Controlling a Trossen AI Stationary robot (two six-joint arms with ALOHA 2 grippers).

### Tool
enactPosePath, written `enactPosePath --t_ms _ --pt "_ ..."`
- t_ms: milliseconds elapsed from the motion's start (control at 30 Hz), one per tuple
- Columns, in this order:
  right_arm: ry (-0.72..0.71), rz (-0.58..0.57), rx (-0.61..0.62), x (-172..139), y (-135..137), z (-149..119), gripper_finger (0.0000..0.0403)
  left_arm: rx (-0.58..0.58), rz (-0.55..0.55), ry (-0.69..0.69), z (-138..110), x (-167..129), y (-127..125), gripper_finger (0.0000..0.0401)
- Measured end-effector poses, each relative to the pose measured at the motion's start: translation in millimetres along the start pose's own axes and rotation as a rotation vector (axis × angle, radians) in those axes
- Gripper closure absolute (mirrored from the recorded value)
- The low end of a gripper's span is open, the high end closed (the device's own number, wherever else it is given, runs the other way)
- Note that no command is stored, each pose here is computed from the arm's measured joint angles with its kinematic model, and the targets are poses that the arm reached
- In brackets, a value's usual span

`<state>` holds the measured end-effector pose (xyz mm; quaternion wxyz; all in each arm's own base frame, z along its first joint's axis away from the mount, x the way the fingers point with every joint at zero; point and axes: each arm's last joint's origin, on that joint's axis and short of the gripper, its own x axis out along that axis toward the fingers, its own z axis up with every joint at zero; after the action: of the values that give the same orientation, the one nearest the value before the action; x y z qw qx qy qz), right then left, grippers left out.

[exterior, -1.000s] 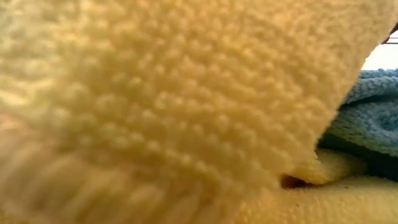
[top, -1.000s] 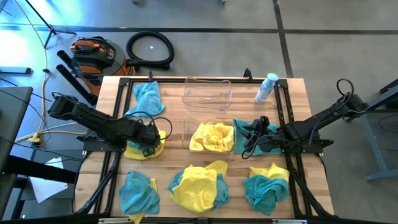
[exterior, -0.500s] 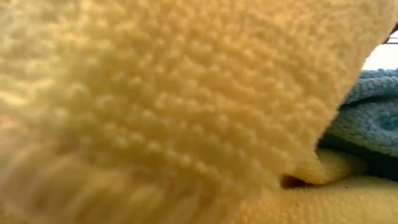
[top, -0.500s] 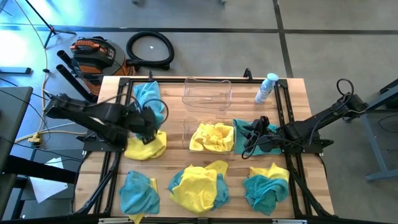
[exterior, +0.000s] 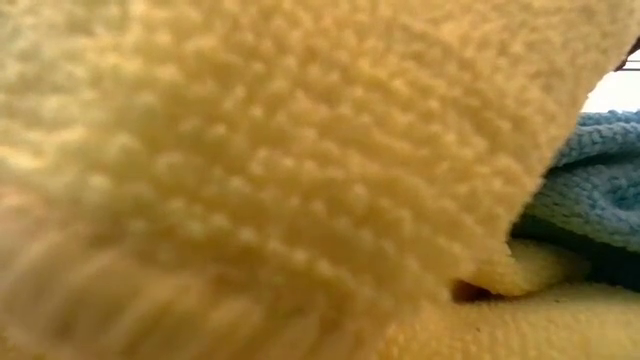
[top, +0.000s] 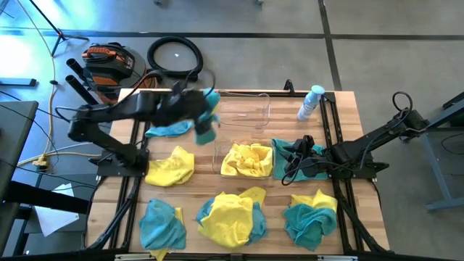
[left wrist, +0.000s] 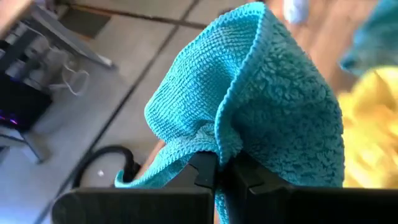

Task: Sort microfiber towel by color & place in baskets
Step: Put the blue towel into the top transparent bin

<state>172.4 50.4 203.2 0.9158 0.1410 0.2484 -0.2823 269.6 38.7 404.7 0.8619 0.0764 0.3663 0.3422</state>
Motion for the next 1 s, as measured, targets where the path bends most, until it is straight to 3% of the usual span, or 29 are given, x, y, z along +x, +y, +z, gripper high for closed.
enactPosePath --t_ms 233,400,700,1000 --pt "0.002 0.0 -0.005 0.0 -0.1 -0.1 0.0274 0.005 -0.05 -0.106 51.5 53.8 12.4 0.0401" --pt "0.005 -0.002 -0.012 0.0 -0.4 -0.4 0.0274 0.011 -0.053 -0.074 65.0 97.4 15.6 0.0401" --pt "0.01 0.002 -0.04 0.0 -0.4 -0.7 0.0274 0.029 -0.089 0.109 45.4 182.4 7.8 0.0401" --pt "0.012 0.004 -0.059 0.0 -0.3 -0.8 0.0274 -0.035 -0.155 0.286 12.0 257.0 -14.3 0.0401"
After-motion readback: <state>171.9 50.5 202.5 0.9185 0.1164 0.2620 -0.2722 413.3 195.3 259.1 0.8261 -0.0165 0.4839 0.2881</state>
